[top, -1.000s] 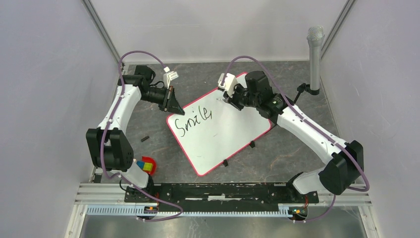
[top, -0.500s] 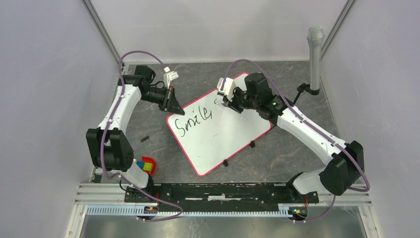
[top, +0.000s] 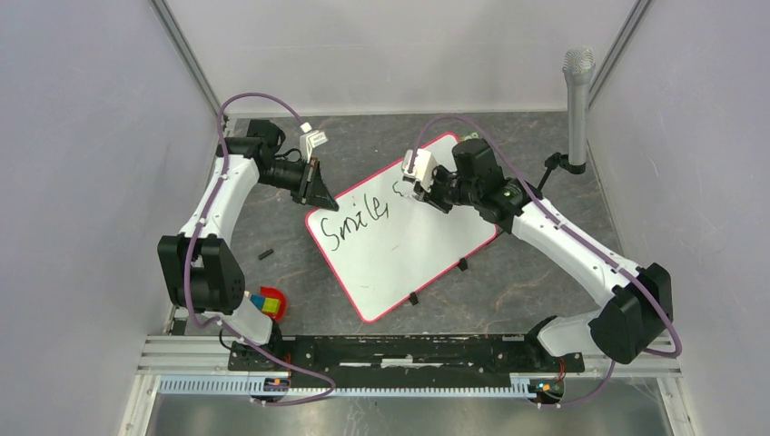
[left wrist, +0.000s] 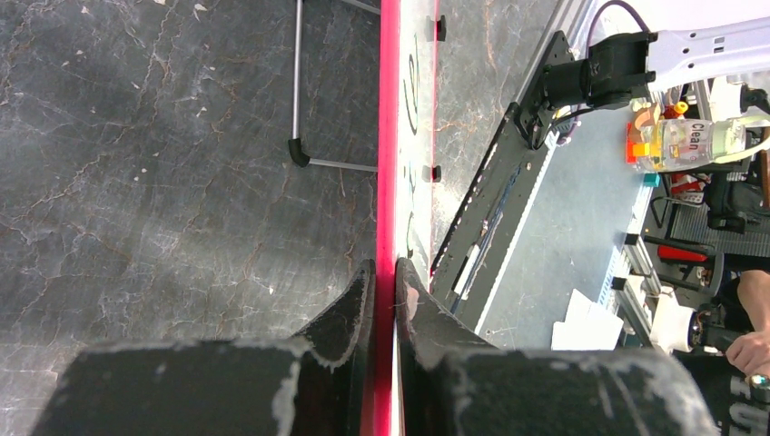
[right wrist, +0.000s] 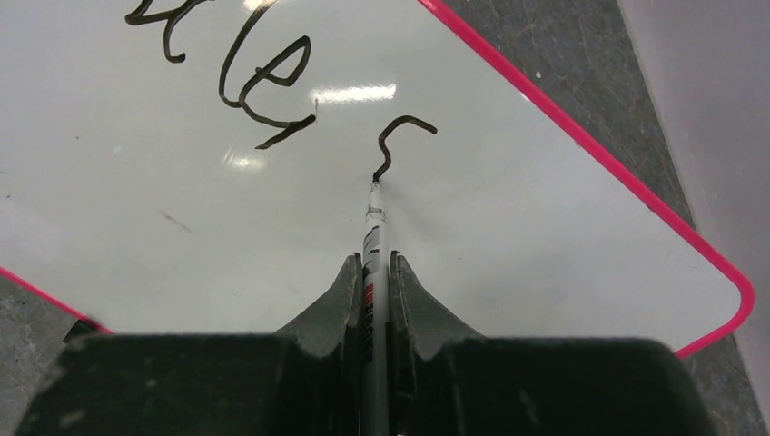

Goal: Write a sentence on the whiteboard

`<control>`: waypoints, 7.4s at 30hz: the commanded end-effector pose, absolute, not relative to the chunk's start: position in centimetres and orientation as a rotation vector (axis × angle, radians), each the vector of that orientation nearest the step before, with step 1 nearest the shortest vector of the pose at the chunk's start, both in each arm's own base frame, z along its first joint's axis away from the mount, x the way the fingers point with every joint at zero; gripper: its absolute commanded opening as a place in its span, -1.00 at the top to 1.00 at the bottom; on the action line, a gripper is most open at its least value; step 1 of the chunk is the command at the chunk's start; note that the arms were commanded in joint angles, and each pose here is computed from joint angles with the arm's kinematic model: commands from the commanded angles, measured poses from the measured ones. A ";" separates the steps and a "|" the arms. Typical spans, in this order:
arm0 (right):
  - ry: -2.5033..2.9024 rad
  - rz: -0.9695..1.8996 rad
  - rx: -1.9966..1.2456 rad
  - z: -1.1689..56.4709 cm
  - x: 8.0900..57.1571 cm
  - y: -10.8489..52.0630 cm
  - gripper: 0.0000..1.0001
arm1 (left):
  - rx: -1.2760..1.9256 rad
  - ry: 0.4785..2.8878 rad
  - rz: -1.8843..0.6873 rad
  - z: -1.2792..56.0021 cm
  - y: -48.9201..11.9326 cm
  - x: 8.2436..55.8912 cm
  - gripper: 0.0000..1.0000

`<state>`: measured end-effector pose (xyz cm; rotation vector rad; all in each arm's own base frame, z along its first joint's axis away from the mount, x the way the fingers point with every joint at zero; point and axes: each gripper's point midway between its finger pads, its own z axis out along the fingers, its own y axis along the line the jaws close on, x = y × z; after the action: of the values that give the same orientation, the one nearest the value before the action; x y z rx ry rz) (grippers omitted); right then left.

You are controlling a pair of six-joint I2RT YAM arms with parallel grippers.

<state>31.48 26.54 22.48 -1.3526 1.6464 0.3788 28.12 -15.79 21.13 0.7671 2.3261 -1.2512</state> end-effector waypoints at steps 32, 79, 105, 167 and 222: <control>1.643 0.470 -1.225 25.6 34.0 26.8 1.00 | 0.857 2.310 -1.220 21.0 -16.2 27.9 0.95; 1.661 0.412 -1.245 24.2 33.8 24.8 1.00 | 0.854 2.319 -1.212 20.8 -16.1 28.1 0.95; 1.624 0.240 -1.190 27.4 35.4 22.6 1.00 | 0.856 2.313 -1.209 21.1 -16.2 28.0 0.96; 1.706 0.224 -1.255 22.8 35.0 21.5 1.00 | 0.870 2.315 -1.209 20.9 -16.1 28.0 0.95; 1.670 0.050 -1.138 25.3 39.3 19.6 1.00 | 0.867 2.320 -1.202 20.9 -16.0 27.9 0.96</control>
<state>37.19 19.65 23.14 -1.1905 1.7112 0.1007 27.97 -16.00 20.89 0.7686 2.3496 -1.2635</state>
